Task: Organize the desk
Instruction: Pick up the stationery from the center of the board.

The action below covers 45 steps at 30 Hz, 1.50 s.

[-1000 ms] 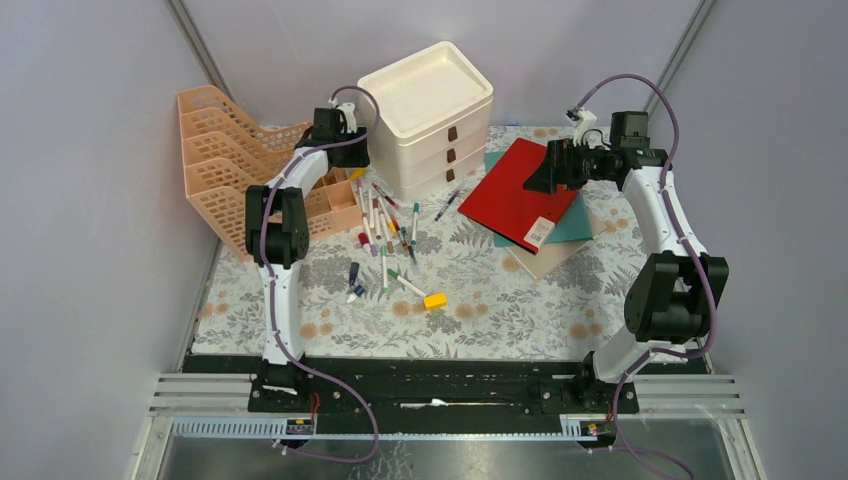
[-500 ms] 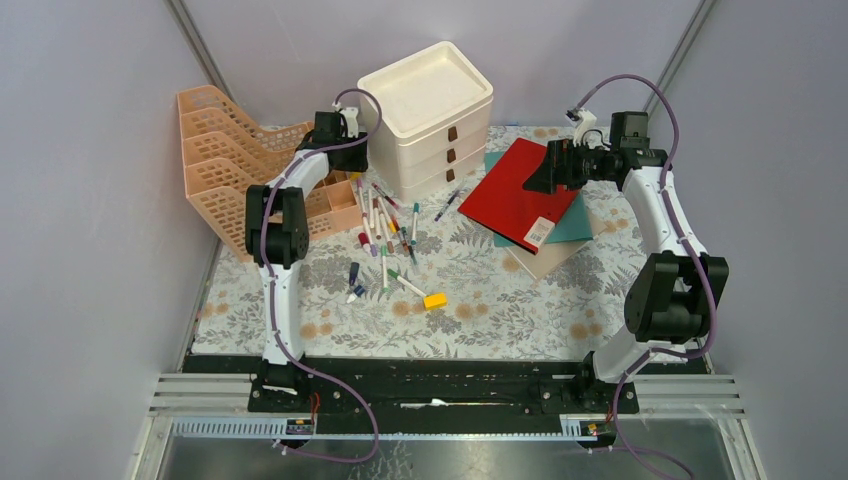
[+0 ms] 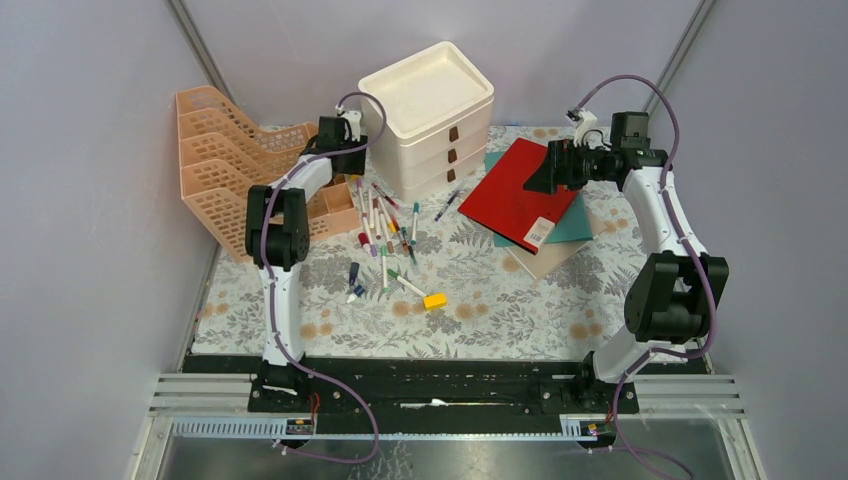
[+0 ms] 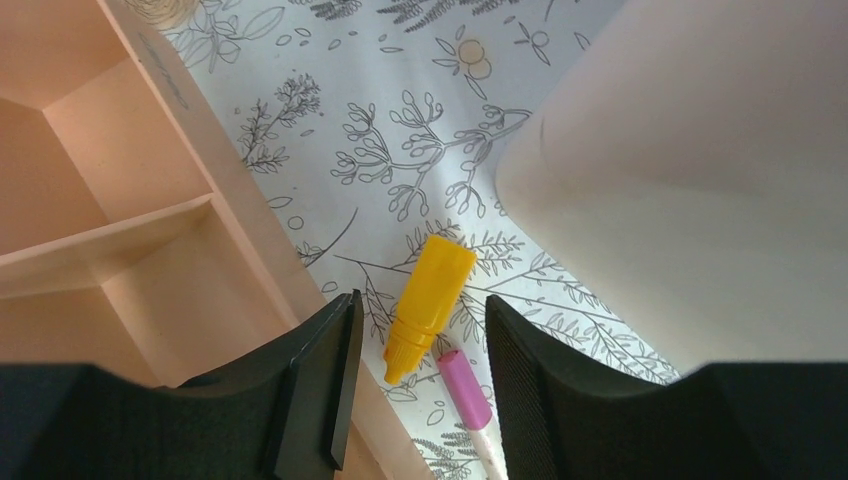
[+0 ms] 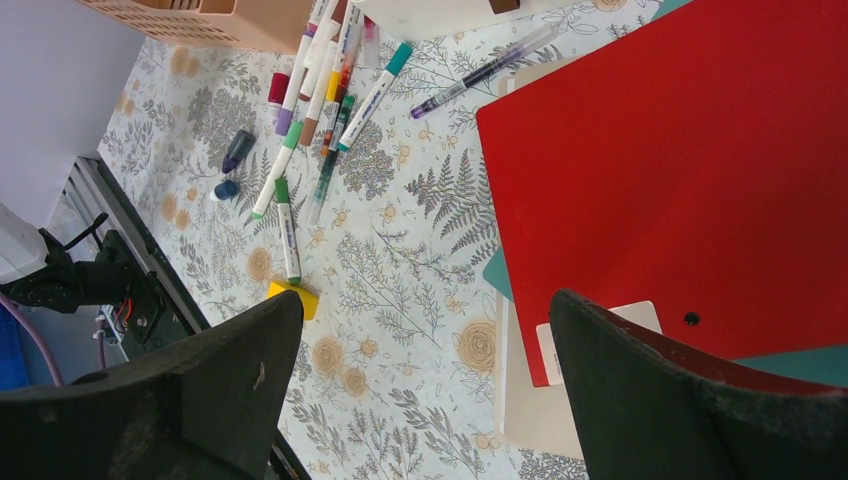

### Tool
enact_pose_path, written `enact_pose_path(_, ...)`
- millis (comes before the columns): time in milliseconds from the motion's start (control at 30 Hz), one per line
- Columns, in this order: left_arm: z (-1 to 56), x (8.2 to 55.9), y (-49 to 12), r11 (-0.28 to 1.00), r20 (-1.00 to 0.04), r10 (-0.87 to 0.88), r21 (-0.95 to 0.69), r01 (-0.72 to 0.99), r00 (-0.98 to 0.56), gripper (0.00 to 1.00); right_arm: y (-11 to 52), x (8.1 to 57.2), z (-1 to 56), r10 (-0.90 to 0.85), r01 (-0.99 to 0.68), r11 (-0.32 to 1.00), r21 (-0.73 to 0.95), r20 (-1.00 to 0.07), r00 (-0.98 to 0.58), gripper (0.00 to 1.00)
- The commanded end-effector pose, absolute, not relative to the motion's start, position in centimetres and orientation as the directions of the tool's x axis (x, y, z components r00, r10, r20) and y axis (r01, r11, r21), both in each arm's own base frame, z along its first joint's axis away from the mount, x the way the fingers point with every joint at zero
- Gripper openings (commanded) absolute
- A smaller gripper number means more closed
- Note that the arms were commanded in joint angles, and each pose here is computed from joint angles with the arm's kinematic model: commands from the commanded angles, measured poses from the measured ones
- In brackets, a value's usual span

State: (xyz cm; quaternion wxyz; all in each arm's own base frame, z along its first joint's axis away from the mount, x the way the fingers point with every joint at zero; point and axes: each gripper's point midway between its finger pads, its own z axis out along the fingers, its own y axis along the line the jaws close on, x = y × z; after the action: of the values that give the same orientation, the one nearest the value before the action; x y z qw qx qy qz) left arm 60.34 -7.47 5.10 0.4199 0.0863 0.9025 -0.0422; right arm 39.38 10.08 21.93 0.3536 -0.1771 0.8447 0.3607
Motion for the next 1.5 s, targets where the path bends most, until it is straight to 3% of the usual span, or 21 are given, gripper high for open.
enact_pose_path(0,3.2,57.0,-7.4,0.960,-0.674,0.204,-0.004,0.281,-0.710,0.55,10.2,39.5,22.4,-0.032,-0.568,0.660,0.492,-0.737,-0.675,1.00)
enact_pose_path(267,7.1,59.5,-13.9,0.914,-0.768,0.116,-0.166,0.370,-0.630,0.59,10.1,39.6,22.6,-0.032,-0.569,0.662,0.487,-0.740,-0.671,1.00)
enact_pose_path(400,7.5,59.9,-15.2,0.905,-0.777,0.105,-0.184,0.384,-0.621,0.59,10.0,39.5,22.7,-0.031,-0.569,0.663,0.486,-0.742,-0.669,1.00)
enact_pose_path(667,11.7,61.5,-16.4,0.885,-0.808,-0.078,-0.326,0.333,-0.584,0.64,10.4,41.1,23.9,-0.016,-0.594,0.627,0.505,-0.753,-0.657,1.00)
enact_pose_path(900,11.1,61.4,-20.6,0.839,-0.784,-0.105,-0.401,0.369,-0.612,0.64,10.6,42.7,24.8,0.010,-0.587,0.615,0.527,-0.749,-0.662,1.00)
enact_pose_path(1067,10.7,61.4,-20.9,0.844,-0.788,-0.079,-0.379,0.381,-0.610,0.64,10.5,42.4,24.4,0.011,-0.578,0.619,0.532,-0.742,-0.671,1.00)
enact_pose_path(1200,10.2,62.5,-17.1,0.912,-0.814,0.006,-0.233,0.336,-0.581,0.66,10.5,42.1,23.9,0.011,-0.571,0.619,0.539,-0.733,-0.681,1.00)
enact_pose_path(1333,10.2,62.9,-13.6,0.933,-0.814,0.020,-0.193,0.303,-0.580,0.65,10.5,41.9,23.6,0.011,-0.567,0.619,0.544,-0.727,-0.686,1.00)
enact_pose_path(1467,11.6,62.5,-13.5,0.909,-0.841,0.056,-0.180,0.375,-0.539,0.65,10.6,41.8,23.3,0.014,-0.561,0.616,0.553,-0.719,-0.695,1.00)
